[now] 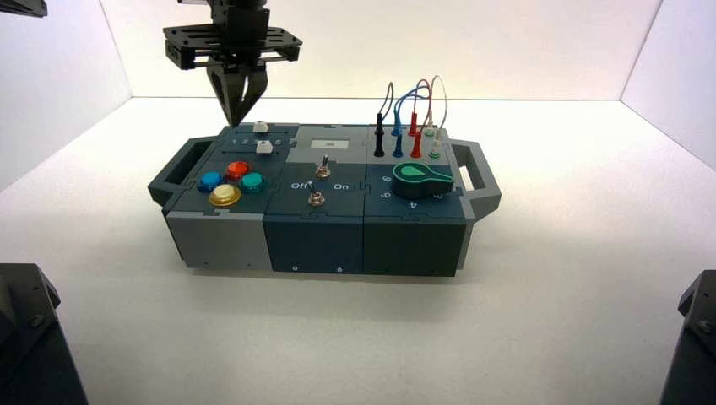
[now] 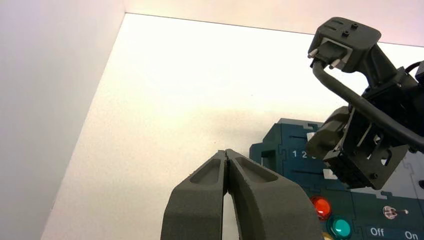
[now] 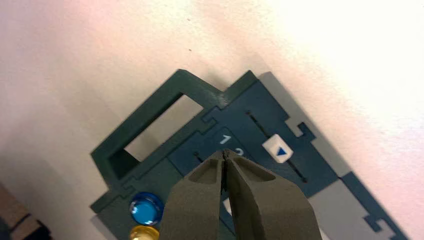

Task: Move the bottom slider to position 4.

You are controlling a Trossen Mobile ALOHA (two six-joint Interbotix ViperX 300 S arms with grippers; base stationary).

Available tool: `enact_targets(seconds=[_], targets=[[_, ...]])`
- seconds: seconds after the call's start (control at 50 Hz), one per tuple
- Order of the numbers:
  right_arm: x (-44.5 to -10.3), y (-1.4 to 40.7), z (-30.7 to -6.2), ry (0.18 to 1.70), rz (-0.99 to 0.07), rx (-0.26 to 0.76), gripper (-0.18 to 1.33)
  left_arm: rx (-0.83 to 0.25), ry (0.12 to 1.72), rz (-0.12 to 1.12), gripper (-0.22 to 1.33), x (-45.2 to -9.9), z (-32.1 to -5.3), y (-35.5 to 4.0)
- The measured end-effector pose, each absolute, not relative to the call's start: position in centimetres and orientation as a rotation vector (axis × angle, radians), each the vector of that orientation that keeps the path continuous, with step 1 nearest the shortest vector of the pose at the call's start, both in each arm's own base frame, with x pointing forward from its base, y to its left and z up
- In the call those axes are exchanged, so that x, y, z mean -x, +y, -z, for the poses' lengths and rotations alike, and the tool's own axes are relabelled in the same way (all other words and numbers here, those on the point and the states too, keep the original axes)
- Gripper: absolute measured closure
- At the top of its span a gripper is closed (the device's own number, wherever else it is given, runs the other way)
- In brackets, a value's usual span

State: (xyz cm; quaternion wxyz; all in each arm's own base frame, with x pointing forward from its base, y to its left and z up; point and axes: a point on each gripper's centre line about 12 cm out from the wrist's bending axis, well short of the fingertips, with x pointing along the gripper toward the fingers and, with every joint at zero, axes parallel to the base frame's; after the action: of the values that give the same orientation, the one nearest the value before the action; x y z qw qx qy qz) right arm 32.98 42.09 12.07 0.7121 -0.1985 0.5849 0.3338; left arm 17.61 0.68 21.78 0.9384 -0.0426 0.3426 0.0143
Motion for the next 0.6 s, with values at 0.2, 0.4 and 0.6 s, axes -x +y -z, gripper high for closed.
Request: enact_targets(seconds=[0.2,0.4,0.6], targets=[[-33.6,41.1,-11.6,1.318,-0.715,0.439,1.29,0.086,0.701,-0.029,1.27,-17.6,-21.8,0.7],[-33.7,39.8,-11.0,1.344,-0.692,0.444,1.29,0.084,0.698,-0.030,1.28,-17.6,-21.8,0.7],[-33.2,38.9,-11.7,1.340,-0.684,0.452,1.29,0.086,0.698,-0.030,1.28,-17.6,-21.8,0.7]])
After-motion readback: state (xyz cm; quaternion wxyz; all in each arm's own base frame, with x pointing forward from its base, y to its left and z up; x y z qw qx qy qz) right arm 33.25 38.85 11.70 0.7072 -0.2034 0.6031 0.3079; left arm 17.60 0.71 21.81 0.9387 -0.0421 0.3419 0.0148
